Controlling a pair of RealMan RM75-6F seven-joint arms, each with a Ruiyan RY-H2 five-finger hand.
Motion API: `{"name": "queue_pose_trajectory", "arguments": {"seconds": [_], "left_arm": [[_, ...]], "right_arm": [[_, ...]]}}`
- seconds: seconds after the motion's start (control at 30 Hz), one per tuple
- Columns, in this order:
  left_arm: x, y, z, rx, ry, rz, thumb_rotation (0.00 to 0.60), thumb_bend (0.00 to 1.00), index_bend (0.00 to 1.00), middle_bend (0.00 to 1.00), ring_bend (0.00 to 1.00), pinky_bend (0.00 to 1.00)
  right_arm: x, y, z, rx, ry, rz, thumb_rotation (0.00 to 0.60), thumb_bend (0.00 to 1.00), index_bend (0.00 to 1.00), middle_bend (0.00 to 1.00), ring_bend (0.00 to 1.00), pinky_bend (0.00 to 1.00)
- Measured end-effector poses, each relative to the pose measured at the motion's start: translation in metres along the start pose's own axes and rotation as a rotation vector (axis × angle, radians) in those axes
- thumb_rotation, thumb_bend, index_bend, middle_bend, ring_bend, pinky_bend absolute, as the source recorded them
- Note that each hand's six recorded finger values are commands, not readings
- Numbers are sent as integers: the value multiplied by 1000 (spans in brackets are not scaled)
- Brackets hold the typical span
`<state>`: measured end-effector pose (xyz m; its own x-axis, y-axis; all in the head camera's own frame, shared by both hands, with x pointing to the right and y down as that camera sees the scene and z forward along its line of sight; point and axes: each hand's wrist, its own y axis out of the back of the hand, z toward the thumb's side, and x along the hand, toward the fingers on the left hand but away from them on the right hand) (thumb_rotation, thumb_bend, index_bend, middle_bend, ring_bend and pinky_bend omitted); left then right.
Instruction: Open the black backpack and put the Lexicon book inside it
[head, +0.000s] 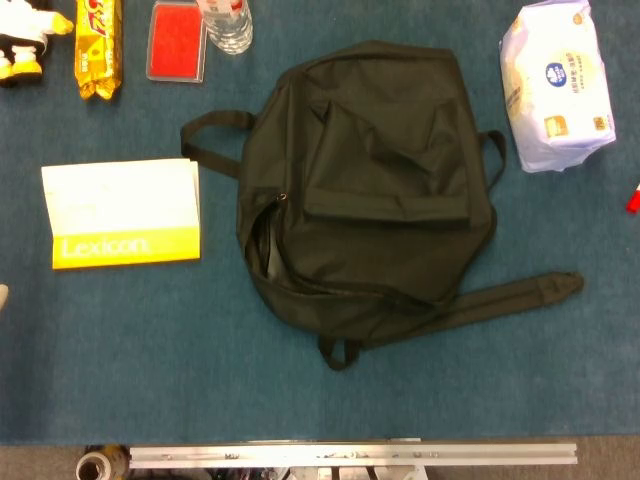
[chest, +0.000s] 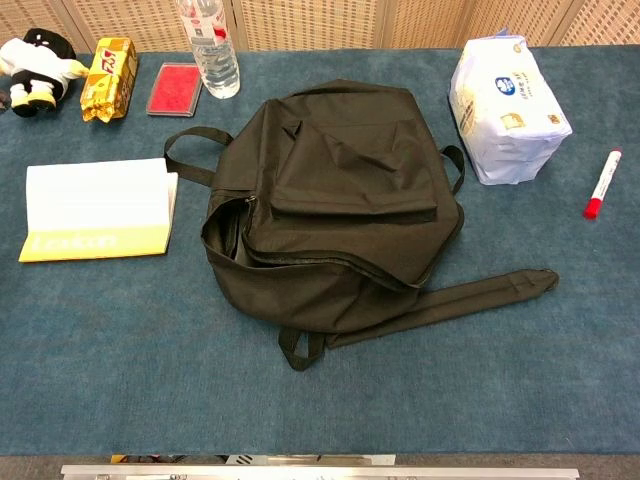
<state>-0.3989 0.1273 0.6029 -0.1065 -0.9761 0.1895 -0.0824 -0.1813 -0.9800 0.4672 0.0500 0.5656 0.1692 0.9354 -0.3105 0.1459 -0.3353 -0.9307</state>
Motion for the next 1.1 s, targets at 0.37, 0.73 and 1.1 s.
{"name": "queue_pose_trajectory", "arguments": {"seconds": [0.37, 0.73, 1.1], "left_arm": [[-2, 2, -4, -3, 9, 6, 600, 141, 215, 196, 122, 149], [-3, 2, -4, -9, 8, 5, 600, 140, 215, 196, 122, 149], [9, -11, 1, 14, -26, -50, 600, 141, 215, 196, 122, 149]], "right_arm": [[-3, 1, 9, -8, 31, 20, 600, 85, 229, 284, 125, 265], [-7, -4, 21, 1, 75, 63, 600, 84, 229, 284, 125, 265], [-18, -10, 33, 1, 109, 95, 600, 84, 229, 284, 125, 265]]}}
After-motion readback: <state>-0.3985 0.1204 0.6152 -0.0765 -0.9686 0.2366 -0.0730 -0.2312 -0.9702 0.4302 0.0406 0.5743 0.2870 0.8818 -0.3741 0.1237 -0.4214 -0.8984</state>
